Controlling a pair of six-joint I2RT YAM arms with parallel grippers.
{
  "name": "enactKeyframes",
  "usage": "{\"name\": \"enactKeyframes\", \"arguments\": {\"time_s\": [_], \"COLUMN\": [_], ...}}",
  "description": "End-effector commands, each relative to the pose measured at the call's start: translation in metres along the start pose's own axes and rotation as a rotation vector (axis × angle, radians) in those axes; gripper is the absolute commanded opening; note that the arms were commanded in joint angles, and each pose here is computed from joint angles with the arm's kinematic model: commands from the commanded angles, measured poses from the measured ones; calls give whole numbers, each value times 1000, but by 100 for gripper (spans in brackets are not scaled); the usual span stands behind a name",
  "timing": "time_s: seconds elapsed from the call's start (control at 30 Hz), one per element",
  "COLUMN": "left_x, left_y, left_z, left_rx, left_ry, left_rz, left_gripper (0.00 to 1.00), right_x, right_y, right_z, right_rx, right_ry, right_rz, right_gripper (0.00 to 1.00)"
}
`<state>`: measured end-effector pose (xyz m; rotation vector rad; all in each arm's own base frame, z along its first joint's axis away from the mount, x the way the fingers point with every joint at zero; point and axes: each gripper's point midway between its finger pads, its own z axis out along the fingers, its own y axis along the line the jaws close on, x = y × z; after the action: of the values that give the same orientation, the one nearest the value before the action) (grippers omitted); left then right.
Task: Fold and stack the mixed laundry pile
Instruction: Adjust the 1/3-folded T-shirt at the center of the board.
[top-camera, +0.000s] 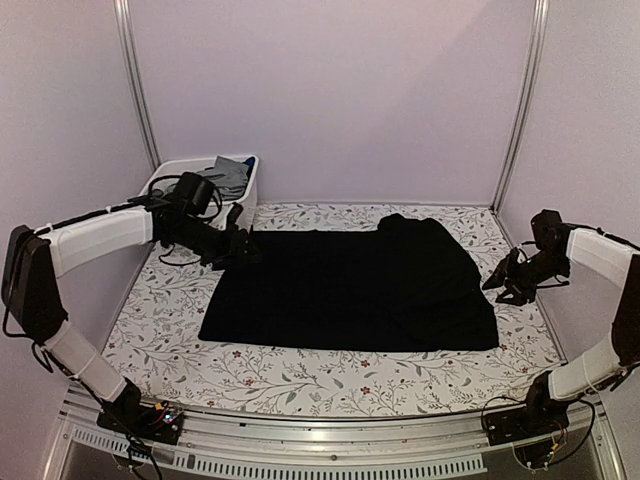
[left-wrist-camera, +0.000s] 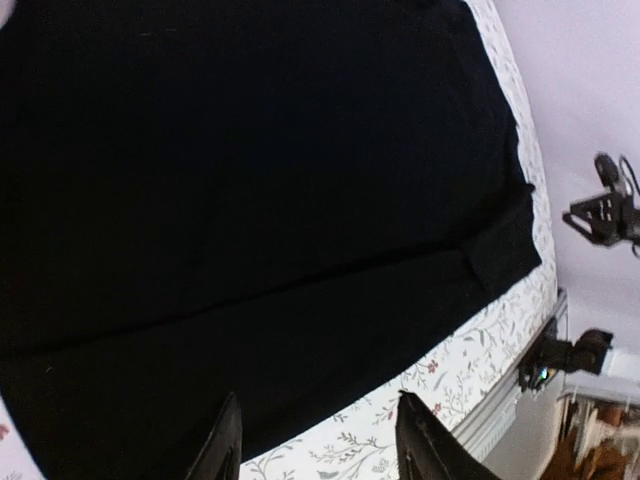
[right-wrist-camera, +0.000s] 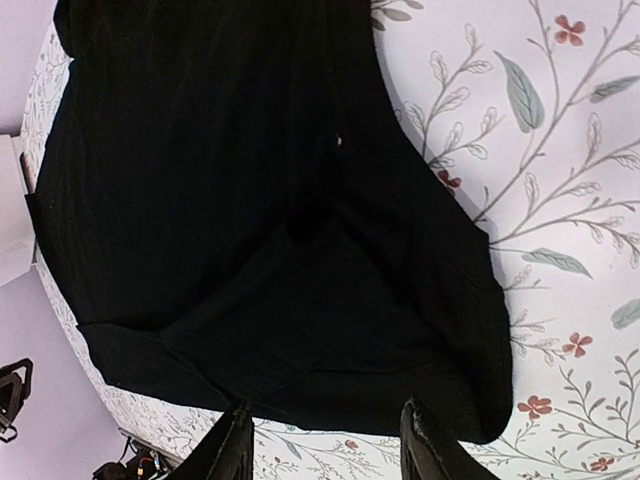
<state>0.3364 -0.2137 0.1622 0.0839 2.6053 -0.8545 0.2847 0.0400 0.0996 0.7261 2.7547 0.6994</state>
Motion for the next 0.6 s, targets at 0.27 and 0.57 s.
{"name": "enactKeyframes", "arguments": {"time_s": [0.27, 0.57], "left_x": [53, 98], "left_y": [-198, -226], "left_z": [149, 202], "left_rx": [376, 391], "left_ry": [179, 155], "left_rz": [617, 815], "left_gripper": [39, 37], "right_x": [-12, -13], "right_y": [6, -16], "right_z": [49, 72], "right_rx": [-95, -22], "right_ry": [97, 113], "right_rz": [-23, -36], "right_gripper": [38, 34]}}
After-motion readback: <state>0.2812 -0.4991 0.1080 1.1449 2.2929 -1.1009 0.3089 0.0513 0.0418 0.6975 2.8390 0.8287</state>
